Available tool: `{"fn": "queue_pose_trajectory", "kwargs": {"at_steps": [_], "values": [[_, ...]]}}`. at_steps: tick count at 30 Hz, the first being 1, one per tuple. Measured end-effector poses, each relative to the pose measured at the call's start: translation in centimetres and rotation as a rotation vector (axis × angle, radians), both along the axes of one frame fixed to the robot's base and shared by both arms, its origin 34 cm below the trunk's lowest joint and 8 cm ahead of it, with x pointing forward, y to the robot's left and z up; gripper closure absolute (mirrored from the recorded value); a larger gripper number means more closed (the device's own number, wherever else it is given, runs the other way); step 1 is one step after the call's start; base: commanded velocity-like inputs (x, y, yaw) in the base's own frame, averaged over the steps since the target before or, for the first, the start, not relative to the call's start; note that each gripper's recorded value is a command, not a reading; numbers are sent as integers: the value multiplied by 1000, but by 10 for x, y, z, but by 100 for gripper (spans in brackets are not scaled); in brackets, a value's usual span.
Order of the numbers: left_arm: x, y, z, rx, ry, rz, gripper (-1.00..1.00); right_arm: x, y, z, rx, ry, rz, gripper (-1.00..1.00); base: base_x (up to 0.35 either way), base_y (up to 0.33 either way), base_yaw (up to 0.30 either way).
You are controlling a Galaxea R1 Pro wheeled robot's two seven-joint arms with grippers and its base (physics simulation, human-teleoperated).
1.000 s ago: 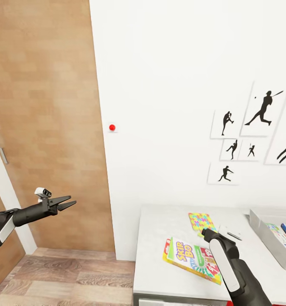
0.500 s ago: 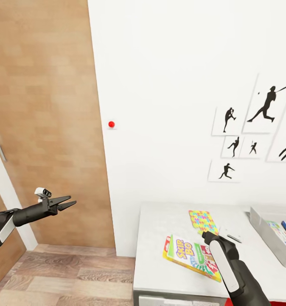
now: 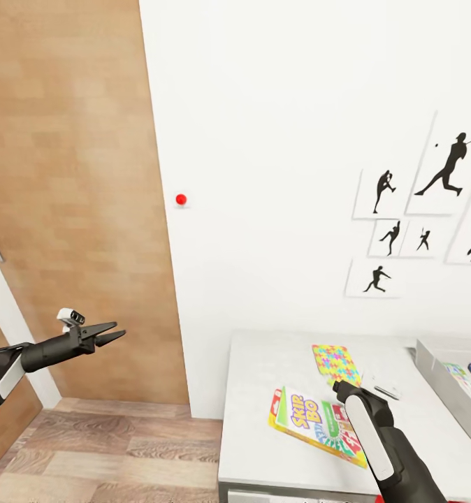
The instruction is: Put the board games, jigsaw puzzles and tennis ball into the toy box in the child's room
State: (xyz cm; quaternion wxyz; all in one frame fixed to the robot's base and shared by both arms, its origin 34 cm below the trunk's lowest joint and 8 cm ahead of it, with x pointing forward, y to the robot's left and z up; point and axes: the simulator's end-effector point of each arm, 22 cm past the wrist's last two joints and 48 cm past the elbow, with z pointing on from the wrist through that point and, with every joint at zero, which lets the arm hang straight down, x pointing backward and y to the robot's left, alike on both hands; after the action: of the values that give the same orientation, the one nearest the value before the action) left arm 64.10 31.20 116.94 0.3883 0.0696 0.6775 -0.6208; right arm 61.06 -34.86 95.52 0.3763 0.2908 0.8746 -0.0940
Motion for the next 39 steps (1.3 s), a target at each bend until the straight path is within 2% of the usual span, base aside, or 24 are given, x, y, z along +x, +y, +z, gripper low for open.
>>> {"fn": "queue_pose_trajectory", "kwargs": {"at_steps": [8, 18, 39], "values": [[2, 0, -7, 0, 14, 0, -100, 0, 1, -7, 5, 10, 6, -100, 1, 0, 0], [5, 0, -16, 0, 30, 0, -100, 5, 10, -16, 32, 9, 43, -100, 0, 0, 0], [10, 0, -34, 0, 64, 0, -100, 3, 11, -34, 36, 43, 44, -100, 0, 0, 0]]}}
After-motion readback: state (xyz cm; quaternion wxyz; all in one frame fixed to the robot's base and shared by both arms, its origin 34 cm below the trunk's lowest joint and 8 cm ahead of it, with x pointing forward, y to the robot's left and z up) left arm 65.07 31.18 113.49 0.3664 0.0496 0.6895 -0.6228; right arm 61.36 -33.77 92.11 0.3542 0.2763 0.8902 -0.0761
